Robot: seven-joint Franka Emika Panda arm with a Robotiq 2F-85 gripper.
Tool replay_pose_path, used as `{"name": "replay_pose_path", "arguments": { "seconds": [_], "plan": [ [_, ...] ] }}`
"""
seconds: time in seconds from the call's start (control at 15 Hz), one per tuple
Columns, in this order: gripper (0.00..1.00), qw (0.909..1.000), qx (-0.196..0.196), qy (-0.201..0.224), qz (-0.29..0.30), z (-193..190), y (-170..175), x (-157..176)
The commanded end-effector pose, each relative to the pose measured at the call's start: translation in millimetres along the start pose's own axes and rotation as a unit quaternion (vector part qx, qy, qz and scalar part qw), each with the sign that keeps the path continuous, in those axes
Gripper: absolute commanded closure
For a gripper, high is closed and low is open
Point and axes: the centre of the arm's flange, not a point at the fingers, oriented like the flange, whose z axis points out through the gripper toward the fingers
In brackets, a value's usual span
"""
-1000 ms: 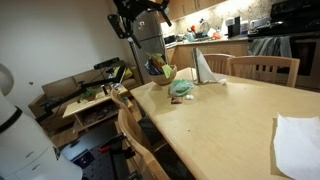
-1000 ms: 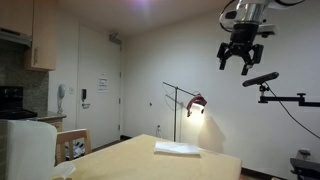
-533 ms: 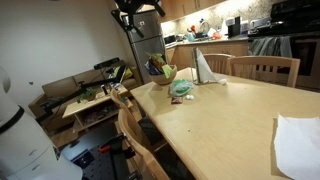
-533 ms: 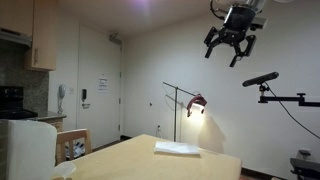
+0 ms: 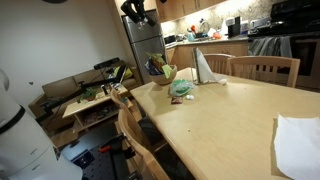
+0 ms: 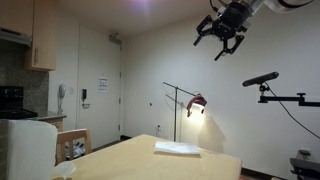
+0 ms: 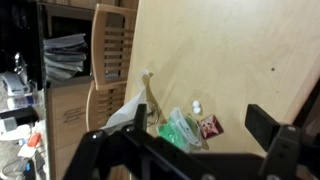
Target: Pick up the marshmallow from the table and place it in the pack
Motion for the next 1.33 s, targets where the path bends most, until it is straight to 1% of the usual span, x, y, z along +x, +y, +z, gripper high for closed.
{"name": "replay_pose_path", "arguments": {
  "seconds": [0.0, 0.07, 0.13, 0.2, 0.27, 0.33, 0.4, 0.47, 0.67, 0.73, 0.87, 0.93, 1.0, 1.07, 1.27],
  "plan": [
    [0.0, 0.9963, -0.011, 0.086, 0.003, 11.5, 10.0, -4.8],
    [0.0, 0.9953, 0.017, 0.093, 0.017, 15.4, 13.7, -0.5],
    [0.0, 0.9926, 0.035, 0.114, 0.022, 19.0, 15.1, 2.1],
    [0.0, 0.9897, 0.063, 0.123, 0.037, 23.0, 15.9, 7.5],
    [0.0, 0.9876, 0.084, 0.126, 0.041, 24.9, 14.9, 8.1],
    [0.0, 0.9906, 0.055, 0.119, 0.038, 20.9, -0.6, 10.0],
    [0.0, 0.989, 0.069, 0.124, 0.042, 22.4, 0.5, 10.8],
    [0.0, 0.9886, 0.074, 0.124, 0.043, 23.3, 2.2, 10.9],
    [0.0, 0.9884, 0.078, 0.123, 0.042, 26.4, 3.6, 12.5],
    [0.0, 0.9872, 0.094, 0.125, 0.031, 28.2, 10.0, 15.1],
    [0.0, 0.9843, 0.12, 0.125, 0.03, 36.5, 33.2, 23.0],
    [0.0, 0.983, 0.137, 0.119, 0.024, 39.8, 43.0, 27.5],
    [0.0, 0.9799, 0.146, 0.135, 0.012, 42.8, 55.0, 32.5],
    [0.0, 0.9785, 0.159, 0.131, 0.011, 45.9, 66.2, 37.3],
    [0.0, 0.9711, 0.182, 0.154, -0.01, 58.6, 99.7, 45.1]
  ]
}}
